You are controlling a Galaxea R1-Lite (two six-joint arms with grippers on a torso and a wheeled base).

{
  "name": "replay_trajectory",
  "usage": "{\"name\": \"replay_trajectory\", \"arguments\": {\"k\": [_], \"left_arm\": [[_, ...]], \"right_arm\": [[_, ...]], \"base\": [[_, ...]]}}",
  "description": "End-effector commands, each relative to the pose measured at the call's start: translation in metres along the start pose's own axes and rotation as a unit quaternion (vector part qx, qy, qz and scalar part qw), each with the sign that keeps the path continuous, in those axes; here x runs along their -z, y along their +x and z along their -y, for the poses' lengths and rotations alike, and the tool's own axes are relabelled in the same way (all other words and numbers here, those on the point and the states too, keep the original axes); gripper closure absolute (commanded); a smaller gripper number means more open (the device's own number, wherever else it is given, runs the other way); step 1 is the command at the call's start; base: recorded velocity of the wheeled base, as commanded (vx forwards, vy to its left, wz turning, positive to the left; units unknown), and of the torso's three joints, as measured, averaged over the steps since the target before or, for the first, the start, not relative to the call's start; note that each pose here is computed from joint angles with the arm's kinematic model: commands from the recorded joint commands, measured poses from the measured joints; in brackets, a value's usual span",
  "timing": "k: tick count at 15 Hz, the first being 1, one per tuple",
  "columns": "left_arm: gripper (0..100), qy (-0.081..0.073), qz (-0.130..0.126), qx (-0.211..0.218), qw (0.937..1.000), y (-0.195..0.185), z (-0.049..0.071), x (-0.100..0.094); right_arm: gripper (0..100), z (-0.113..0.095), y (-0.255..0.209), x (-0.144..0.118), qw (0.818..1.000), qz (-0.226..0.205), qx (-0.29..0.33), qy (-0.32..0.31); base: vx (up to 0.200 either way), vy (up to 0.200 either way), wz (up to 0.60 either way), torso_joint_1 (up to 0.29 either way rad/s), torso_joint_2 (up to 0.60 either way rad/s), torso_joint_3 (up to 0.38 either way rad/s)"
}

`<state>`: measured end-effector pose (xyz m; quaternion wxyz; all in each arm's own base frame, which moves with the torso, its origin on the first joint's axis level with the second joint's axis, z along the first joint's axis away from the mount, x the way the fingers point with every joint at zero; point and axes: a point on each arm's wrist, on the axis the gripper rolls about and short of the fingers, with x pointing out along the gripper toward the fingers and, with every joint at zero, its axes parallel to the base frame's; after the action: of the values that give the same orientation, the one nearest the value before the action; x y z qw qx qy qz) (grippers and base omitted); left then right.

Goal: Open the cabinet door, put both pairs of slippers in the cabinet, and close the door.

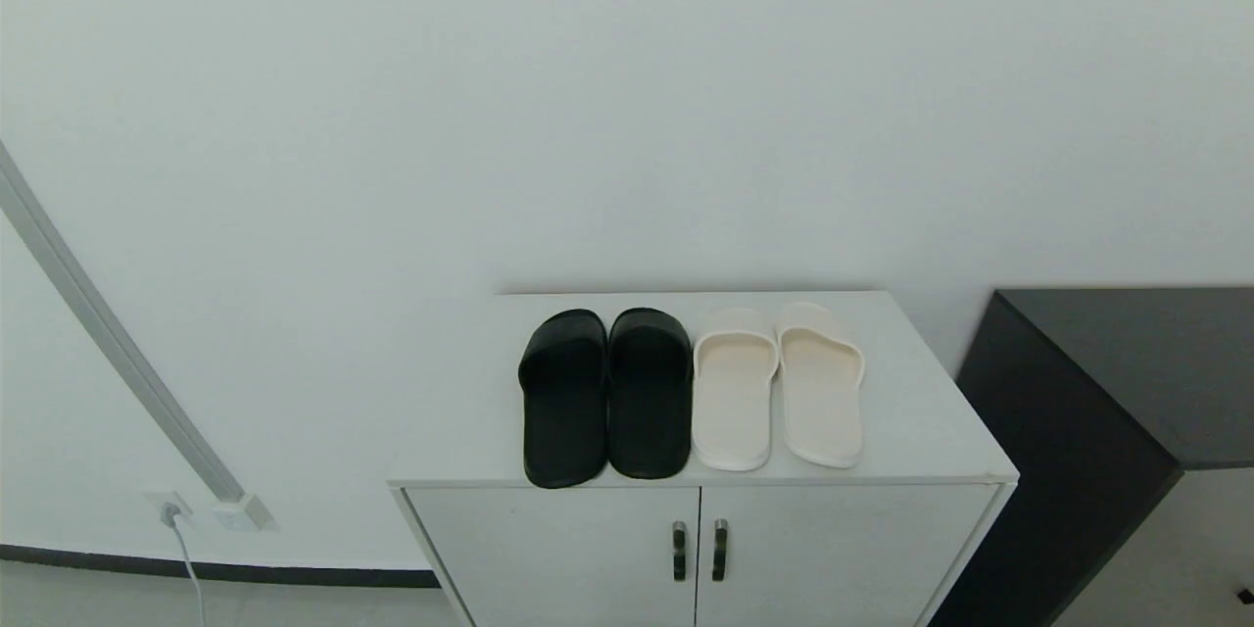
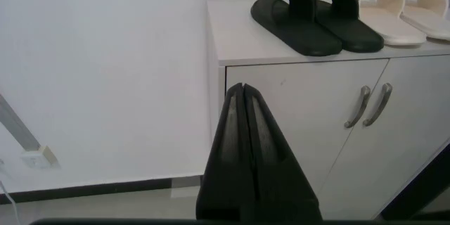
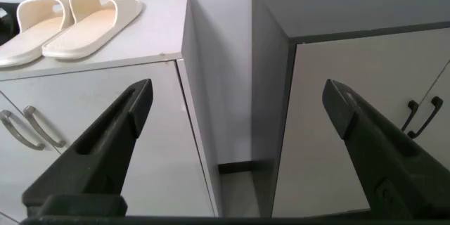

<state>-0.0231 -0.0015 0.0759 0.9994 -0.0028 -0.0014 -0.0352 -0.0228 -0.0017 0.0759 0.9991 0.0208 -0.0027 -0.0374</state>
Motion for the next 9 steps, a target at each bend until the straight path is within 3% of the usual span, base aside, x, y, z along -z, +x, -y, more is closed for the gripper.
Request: {"name": "replay_trajectory", "arguments": {"k": [1,4,5,6,7,9], "left_arm": [[100,0.0,-0.001,0.0,1.0,0.0,0.0,0.0],[100,-0.001,-0.001,0.0,1.0,0.0,0.0,0.0],[100,0.0,-0.001,0.0,1.0,0.0,0.0,0.0],[100,0.001,-0.001,0.0,1.0,0.0,0.0,0.0],[100,-0.001,-0.001,0.0,1.0,0.0,0.0,0.0],[100,0.001,-0.001,0.0,1.0,0.0,0.0,0.0]], "right_arm": [[0,0.0,0.0,0.0,1.0,0.0,0.0,-0.001],[0,0.0,0.0,0.0,1.0,0.0,-0.001,-0.002],[0,0.0,-0.001,-0.008,1.0,0.013,0.002,-0.003],[0,-0.001,-0.006,-0.034,0.999,0.042,-0.001,0.008],[0,-0.002,-0.007,-0.086,0.998,0.028,-0.013,0.057],[0,-0.006,0.016,-0.075,0.995,-0.086,-0.053,-0.011]], "base": [[0.0,0.0,0.0,0.0,0.0,0.0],[0.0,0.0,0.0,0.0,0.0,0.0],[0.0,0.0,0.0,0.0,0.0,0.0],[0.0,0.0,0.0,0.0,0.0,0.0],[0.0,0.0,0.0,0.0,0.0,0.0],[0.0,0.0,0.0,0.0,0.0,0.0]]}}
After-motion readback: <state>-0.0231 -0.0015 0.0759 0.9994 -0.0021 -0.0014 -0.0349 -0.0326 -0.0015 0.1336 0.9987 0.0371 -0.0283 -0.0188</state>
